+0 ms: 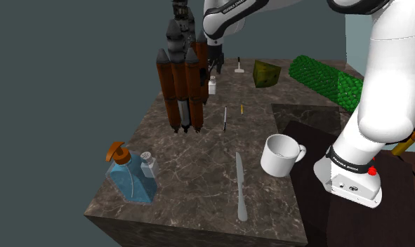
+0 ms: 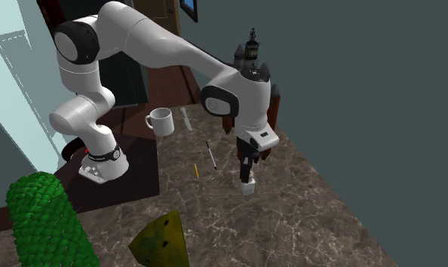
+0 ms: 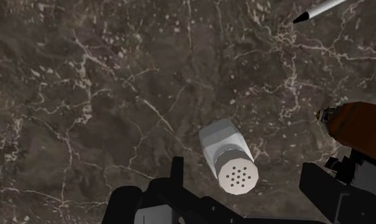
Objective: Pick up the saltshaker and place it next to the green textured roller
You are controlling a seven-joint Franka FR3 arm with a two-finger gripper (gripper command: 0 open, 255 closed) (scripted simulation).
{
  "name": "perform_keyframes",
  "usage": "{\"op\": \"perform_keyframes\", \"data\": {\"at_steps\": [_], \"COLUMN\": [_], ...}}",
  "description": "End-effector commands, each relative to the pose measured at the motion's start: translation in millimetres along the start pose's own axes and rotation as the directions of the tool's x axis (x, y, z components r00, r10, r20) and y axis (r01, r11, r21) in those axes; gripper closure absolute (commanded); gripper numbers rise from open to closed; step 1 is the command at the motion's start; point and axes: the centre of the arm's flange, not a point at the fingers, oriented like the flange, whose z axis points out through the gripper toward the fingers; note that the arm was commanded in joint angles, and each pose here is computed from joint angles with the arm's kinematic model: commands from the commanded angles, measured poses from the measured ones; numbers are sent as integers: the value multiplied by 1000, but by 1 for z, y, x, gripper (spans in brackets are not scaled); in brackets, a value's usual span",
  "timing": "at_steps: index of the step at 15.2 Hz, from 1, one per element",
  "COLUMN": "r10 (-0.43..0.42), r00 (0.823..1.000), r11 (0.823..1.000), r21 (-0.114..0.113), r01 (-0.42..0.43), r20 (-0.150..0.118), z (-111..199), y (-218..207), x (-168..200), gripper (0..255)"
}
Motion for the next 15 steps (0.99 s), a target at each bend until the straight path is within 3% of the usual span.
{"op": "perform_keyframes", "data": {"at_steps": [1, 9, 10, 15], "r10": [0, 0, 0, 0], "r00": [1000, 1000, 1000, 1000], "r11": [1000, 1000, 1000, 1000], "r21": [0, 0, 0, 0], "r01": [0, 0, 0, 0], "r20": [0, 0, 0, 0], "z": [11, 14, 14, 16], "y": [0, 0, 0, 1], "x": [0, 0, -1, -2], "gripper": [0, 0, 255, 255]}}
